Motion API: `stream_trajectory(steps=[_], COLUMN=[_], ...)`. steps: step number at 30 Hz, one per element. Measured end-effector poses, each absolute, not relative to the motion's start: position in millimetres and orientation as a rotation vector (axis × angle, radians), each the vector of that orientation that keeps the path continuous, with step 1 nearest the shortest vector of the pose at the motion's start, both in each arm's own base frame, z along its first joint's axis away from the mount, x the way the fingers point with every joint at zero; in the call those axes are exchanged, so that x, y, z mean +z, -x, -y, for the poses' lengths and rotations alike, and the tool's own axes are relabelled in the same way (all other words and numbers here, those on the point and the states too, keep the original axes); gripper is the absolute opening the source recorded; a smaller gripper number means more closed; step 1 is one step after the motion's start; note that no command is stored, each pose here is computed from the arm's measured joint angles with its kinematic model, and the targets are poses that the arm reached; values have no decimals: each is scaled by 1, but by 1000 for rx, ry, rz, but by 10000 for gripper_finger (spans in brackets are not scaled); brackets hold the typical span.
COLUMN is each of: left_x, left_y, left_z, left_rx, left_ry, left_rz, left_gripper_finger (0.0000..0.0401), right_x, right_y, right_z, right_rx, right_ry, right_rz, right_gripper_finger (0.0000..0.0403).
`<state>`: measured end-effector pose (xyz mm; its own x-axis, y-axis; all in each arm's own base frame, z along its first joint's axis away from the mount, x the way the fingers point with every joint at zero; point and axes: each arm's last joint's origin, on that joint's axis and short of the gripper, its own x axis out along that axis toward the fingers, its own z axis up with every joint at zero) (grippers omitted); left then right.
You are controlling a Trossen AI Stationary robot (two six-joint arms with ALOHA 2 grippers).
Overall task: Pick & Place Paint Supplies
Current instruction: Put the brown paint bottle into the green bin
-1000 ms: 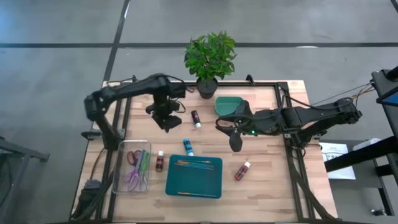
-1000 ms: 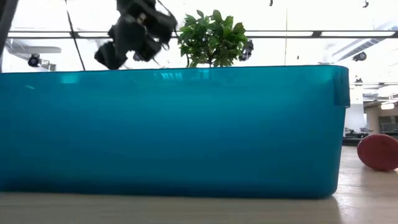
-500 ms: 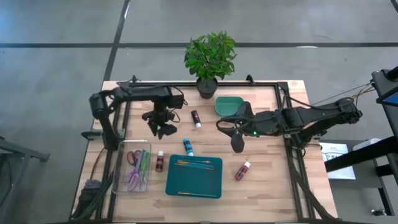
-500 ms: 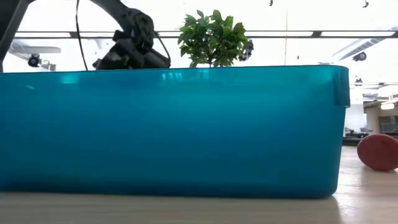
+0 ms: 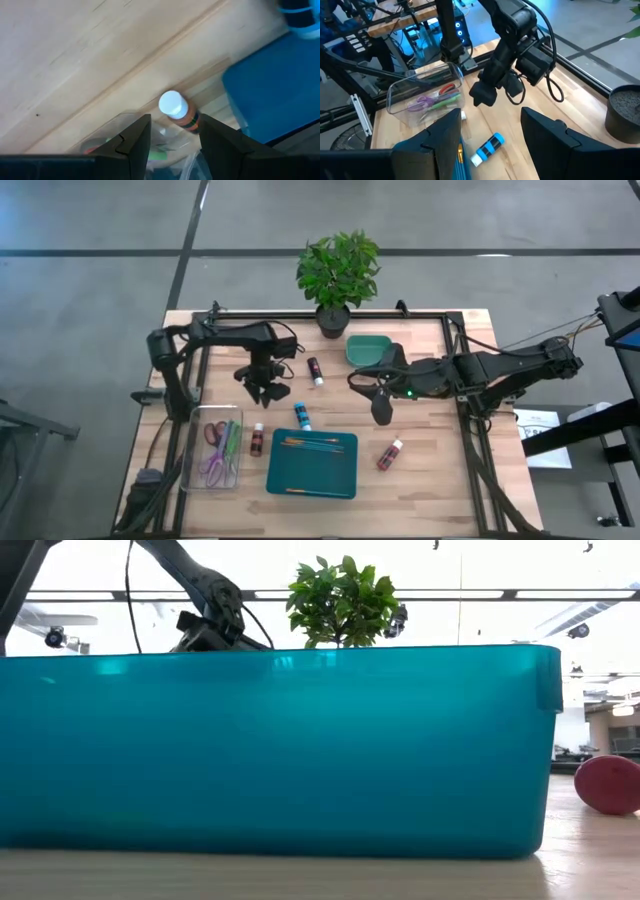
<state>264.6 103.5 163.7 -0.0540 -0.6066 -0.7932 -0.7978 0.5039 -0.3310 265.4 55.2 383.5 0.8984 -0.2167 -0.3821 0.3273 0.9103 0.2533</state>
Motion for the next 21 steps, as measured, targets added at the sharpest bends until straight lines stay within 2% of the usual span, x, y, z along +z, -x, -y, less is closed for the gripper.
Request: stream_trajectory(steps=[12, 21], left_x=[134, 131], left_y=[-270, -272], left_z=[-93, -92], left_rx=[222, 207], left_ry=[1236, 1267], left_rz=[-1881, -1888], left_gripper_finger=[171, 171], right_x=[383, 381], right_y=[-265, -263], right_z=[-55, -55], right_rx=[-287, -290], right_ry=[-312, -289], right_rz=[-364, -392], right_gripper_finger=[204, 204])
